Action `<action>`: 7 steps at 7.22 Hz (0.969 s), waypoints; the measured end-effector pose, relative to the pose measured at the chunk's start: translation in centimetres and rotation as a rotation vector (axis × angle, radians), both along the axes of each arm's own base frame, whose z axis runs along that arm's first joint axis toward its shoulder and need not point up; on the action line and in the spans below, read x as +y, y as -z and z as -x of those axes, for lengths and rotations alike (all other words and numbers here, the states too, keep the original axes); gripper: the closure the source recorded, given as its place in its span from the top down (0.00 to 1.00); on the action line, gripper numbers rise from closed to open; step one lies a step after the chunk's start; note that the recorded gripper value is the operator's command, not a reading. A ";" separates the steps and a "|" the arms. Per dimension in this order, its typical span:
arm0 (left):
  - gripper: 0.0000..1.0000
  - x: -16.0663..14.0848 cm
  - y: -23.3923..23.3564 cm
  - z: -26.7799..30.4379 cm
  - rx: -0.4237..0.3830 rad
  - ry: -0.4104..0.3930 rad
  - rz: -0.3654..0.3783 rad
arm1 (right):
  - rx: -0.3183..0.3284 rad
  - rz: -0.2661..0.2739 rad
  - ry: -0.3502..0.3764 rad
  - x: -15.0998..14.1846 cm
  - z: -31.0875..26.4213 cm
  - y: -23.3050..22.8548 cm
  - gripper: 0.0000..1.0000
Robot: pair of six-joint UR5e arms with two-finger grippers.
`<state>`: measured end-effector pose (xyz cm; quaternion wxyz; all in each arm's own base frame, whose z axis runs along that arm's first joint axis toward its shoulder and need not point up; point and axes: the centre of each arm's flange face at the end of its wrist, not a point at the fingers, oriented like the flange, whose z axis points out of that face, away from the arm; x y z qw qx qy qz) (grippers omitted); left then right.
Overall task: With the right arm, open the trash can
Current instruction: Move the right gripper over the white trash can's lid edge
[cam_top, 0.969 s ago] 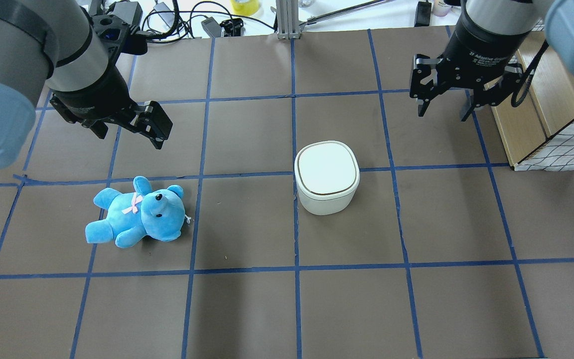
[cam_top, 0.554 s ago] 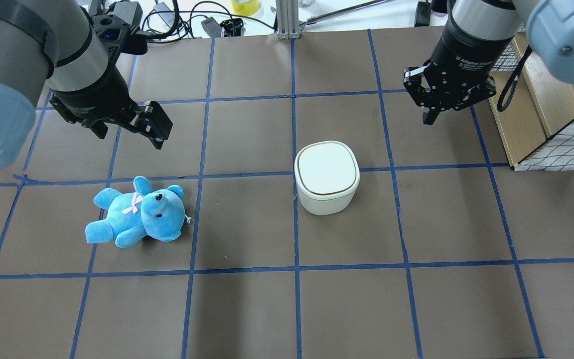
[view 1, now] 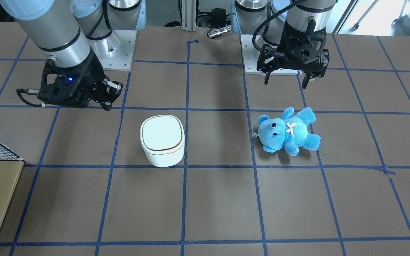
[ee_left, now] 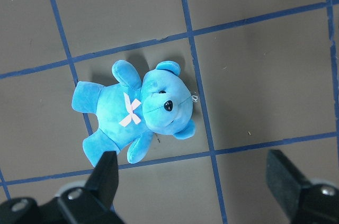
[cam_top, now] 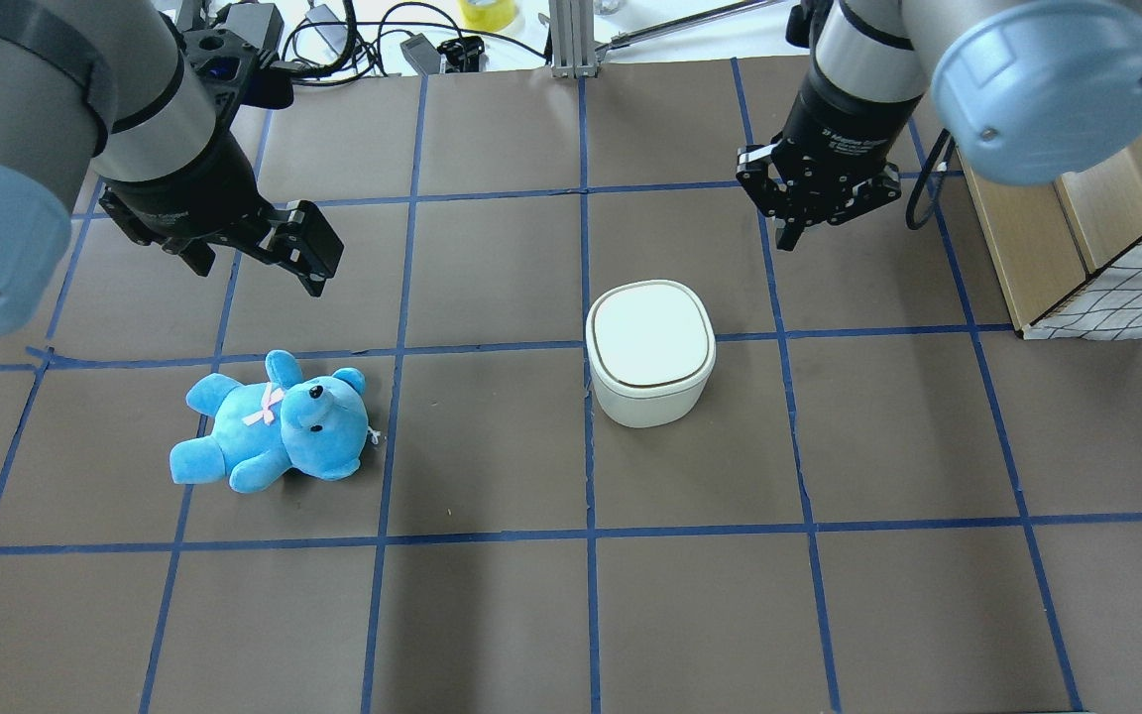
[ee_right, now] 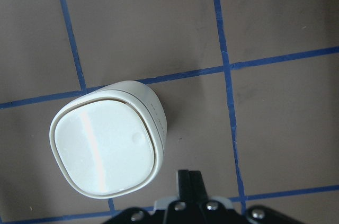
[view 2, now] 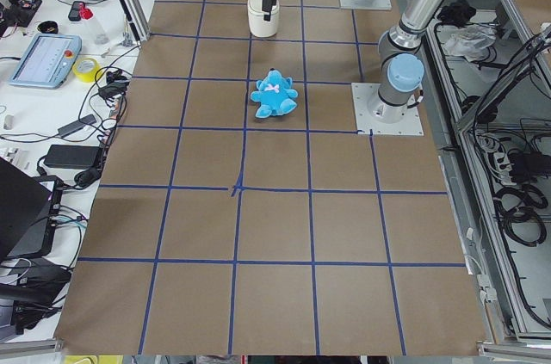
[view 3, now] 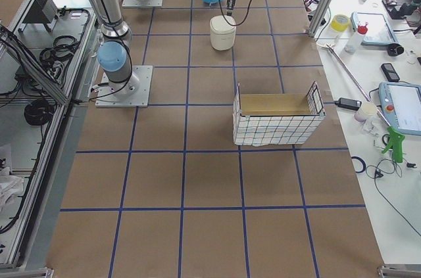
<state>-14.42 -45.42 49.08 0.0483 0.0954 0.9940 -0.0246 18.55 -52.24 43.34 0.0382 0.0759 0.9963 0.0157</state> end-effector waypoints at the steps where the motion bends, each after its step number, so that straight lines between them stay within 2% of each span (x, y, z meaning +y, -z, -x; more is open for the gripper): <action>1: 1.00 0.0 0.0 0.0 0.000 0.000 0.000 | -0.001 0.009 -0.011 -0.1 -0.9 1.9 0.00; 4: 1.00 0.0 0.0 0.0 0.000 0.000 0.000 | 0.002 -0.020 -0.053 0.3 -3.1 7.0 0.00; 7: 1.00 0.0 0.0 0.0 0.000 0.000 0.000 | 0.004 -0.049 -0.072 -0.1 -4.2 9.7 0.00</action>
